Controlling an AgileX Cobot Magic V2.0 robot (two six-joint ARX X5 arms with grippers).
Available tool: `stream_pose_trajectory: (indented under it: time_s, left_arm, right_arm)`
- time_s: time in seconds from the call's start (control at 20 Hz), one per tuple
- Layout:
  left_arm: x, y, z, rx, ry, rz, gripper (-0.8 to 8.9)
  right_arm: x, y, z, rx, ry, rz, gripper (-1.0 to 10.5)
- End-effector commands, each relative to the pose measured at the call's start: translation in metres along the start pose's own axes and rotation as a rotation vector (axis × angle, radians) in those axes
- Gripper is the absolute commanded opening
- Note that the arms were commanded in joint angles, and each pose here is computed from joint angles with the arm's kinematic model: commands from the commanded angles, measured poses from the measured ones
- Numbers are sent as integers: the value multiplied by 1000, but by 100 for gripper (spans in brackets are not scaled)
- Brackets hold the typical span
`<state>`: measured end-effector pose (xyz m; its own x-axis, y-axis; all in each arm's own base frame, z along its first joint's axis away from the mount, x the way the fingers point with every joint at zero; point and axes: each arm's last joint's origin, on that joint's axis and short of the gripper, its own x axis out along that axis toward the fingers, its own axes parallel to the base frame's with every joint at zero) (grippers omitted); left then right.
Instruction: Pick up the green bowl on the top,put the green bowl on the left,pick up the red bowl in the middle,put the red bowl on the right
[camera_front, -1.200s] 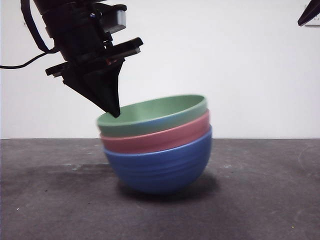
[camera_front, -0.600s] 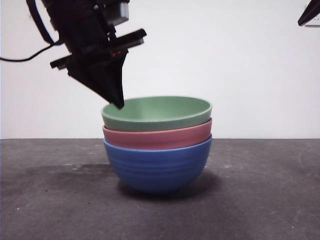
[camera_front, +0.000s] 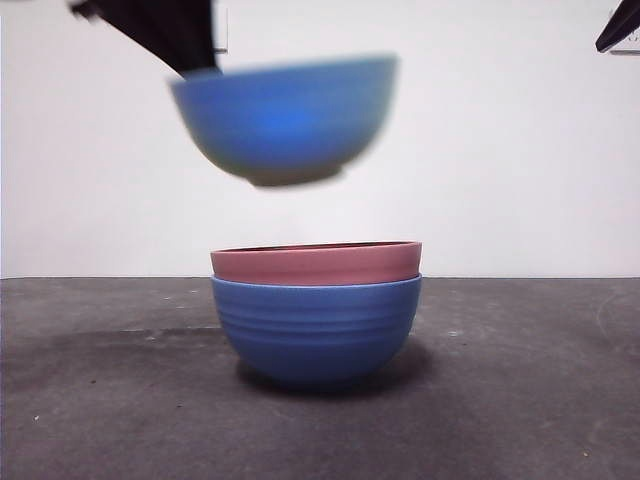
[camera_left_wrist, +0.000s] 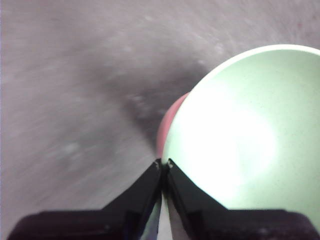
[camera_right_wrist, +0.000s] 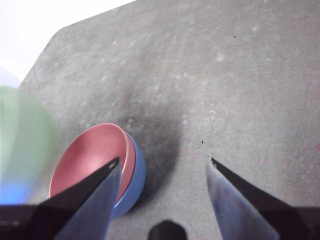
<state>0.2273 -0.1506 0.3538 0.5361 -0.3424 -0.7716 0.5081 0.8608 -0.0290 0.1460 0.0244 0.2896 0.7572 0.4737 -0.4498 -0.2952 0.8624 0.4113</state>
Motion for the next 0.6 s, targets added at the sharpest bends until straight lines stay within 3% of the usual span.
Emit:
stream_pose_trajectory:
  time_s: [0.05,0.3,0.6]
  left_arm:
    - [-25,17,-8,-21,-9,99,-9]
    - [-38,43,-47,-110,23,201,-9]
    - [-5,61,-84,-193,83,243,-9]
  right_arm:
    - [-1,1,1,-12,-6,2,284]
    - [-1,1,1,-12,-6,3,284]
    - [-1,1,1,-12,-6,2,284]
